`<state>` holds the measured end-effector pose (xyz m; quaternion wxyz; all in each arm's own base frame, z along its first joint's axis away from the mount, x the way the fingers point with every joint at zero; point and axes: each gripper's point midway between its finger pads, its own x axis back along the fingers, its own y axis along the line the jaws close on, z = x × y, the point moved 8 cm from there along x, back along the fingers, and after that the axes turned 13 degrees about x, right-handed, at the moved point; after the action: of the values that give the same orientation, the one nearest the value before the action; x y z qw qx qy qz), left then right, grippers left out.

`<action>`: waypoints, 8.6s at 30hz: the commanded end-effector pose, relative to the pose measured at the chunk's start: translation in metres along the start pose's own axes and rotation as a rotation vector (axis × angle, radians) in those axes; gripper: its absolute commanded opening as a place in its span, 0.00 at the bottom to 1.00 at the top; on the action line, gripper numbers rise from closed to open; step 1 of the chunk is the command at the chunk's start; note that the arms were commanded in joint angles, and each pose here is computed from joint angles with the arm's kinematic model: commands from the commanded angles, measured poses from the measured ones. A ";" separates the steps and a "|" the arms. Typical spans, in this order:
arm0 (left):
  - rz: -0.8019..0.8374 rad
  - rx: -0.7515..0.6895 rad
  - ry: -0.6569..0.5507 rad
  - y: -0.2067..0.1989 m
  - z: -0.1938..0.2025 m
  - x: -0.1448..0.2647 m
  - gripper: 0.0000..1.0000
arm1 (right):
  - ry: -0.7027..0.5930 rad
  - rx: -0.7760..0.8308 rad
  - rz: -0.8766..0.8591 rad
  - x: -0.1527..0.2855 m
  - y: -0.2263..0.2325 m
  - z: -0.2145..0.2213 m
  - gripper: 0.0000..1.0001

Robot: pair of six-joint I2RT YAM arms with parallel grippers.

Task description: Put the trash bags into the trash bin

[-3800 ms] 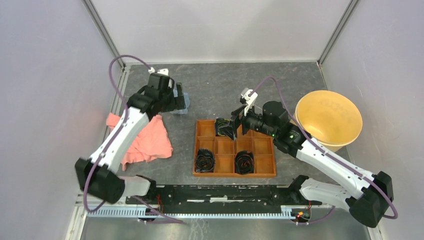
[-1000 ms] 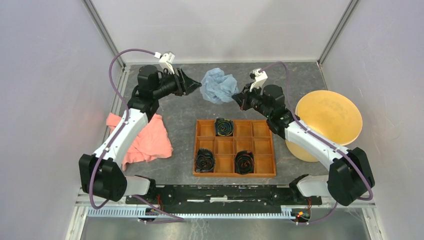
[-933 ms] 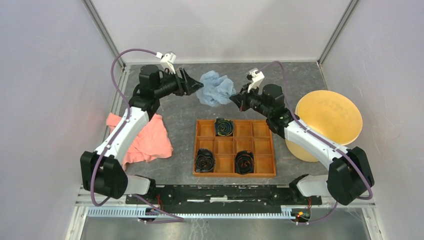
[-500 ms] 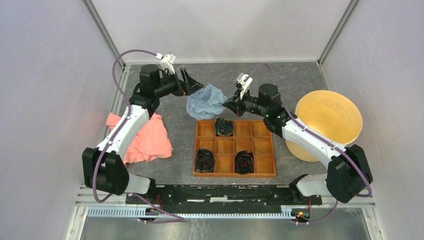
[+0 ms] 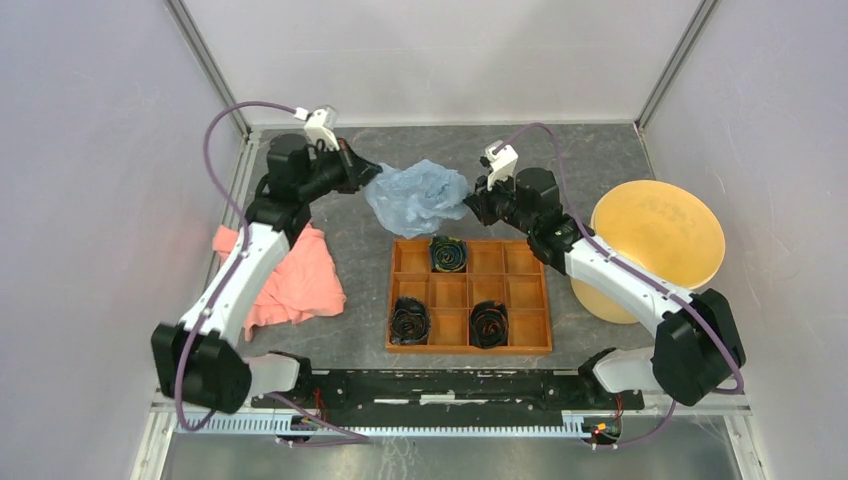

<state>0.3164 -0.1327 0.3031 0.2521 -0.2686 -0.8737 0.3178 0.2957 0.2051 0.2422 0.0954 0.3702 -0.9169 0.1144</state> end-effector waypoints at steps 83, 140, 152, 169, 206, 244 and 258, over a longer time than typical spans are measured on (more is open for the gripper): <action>-0.177 -0.097 -0.568 -0.015 -0.042 0.086 0.02 | -0.013 -0.577 0.001 -0.103 0.064 0.029 0.00; -0.275 0.023 -0.481 0.017 -0.057 0.074 1.00 | -0.157 -0.545 -0.973 -0.124 0.040 -0.024 0.00; -0.418 0.233 -0.221 0.092 -0.046 0.024 0.99 | -0.007 -0.362 -0.745 -0.128 0.001 0.018 0.00; -0.113 0.732 0.135 0.184 0.014 -0.049 0.97 | -0.110 -0.168 -0.919 -0.103 0.013 0.002 0.00; 0.131 0.756 0.218 0.158 0.030 -0.082 0.66 | -0.136 0.003 -1.091 -0.069 0.072 -0.019 0.00; 0.014 0.305 -0.271 0.091 -0.041 0.014 0.02 | 0.193 -0.172 -0.235 -0.103 0.005 0.057 0.76; 0.004 0.329 -0.265 0.098 -0.041 0.012 0.02 | 0.214 -0.249 -0.242 -0.161 0.003 0.084 0.78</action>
<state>0.3584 -0.0469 0.2634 0.1808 -0.1778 -0.8336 0.4908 0.3864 0.2749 0.1075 0.2915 0.4331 -0.8524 0.0276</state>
